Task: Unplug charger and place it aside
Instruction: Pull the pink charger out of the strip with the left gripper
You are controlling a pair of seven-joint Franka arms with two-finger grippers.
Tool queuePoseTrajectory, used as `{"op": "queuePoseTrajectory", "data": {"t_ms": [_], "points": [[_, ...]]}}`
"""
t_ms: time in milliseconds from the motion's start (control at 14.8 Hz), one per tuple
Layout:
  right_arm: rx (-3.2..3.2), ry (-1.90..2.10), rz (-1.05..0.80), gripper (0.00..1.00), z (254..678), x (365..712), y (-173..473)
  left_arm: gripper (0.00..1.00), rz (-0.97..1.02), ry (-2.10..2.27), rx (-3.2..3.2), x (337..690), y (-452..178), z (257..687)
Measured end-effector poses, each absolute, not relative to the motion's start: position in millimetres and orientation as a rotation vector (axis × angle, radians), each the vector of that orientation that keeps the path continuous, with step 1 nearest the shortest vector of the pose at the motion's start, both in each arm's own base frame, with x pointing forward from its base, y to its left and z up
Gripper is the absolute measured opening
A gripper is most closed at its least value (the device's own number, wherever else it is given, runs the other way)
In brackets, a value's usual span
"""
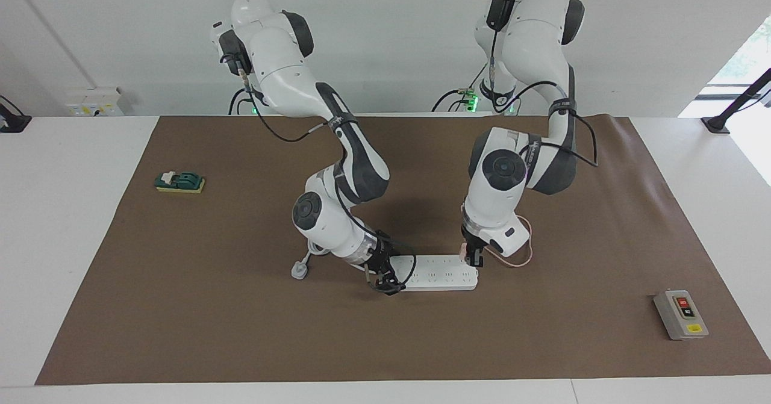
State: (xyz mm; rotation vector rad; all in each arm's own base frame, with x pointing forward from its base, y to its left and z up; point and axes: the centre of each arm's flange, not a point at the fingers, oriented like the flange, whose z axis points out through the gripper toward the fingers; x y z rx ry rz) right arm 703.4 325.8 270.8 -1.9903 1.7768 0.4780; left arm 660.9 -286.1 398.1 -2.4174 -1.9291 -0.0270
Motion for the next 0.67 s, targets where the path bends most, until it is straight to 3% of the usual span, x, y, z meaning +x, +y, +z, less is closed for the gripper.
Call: {"op": "queuePoseTrajectory", "data": {"t_ms": [202,539,674], "points": [[-1.991,1.777,0.478,0.93,271,703,326,0.31,-0.051,-1.931,-2.43,655,-282,434],[-1.991,1.776,0.477,0.93,271,703,326,0.31,-0.046,-1.739,-2.568,655,-282,434],[-1.986,1.777,0.47,1.0,272,705,324,0.31,-0.04,-1.57,-2.671,652,-282,440]]}}
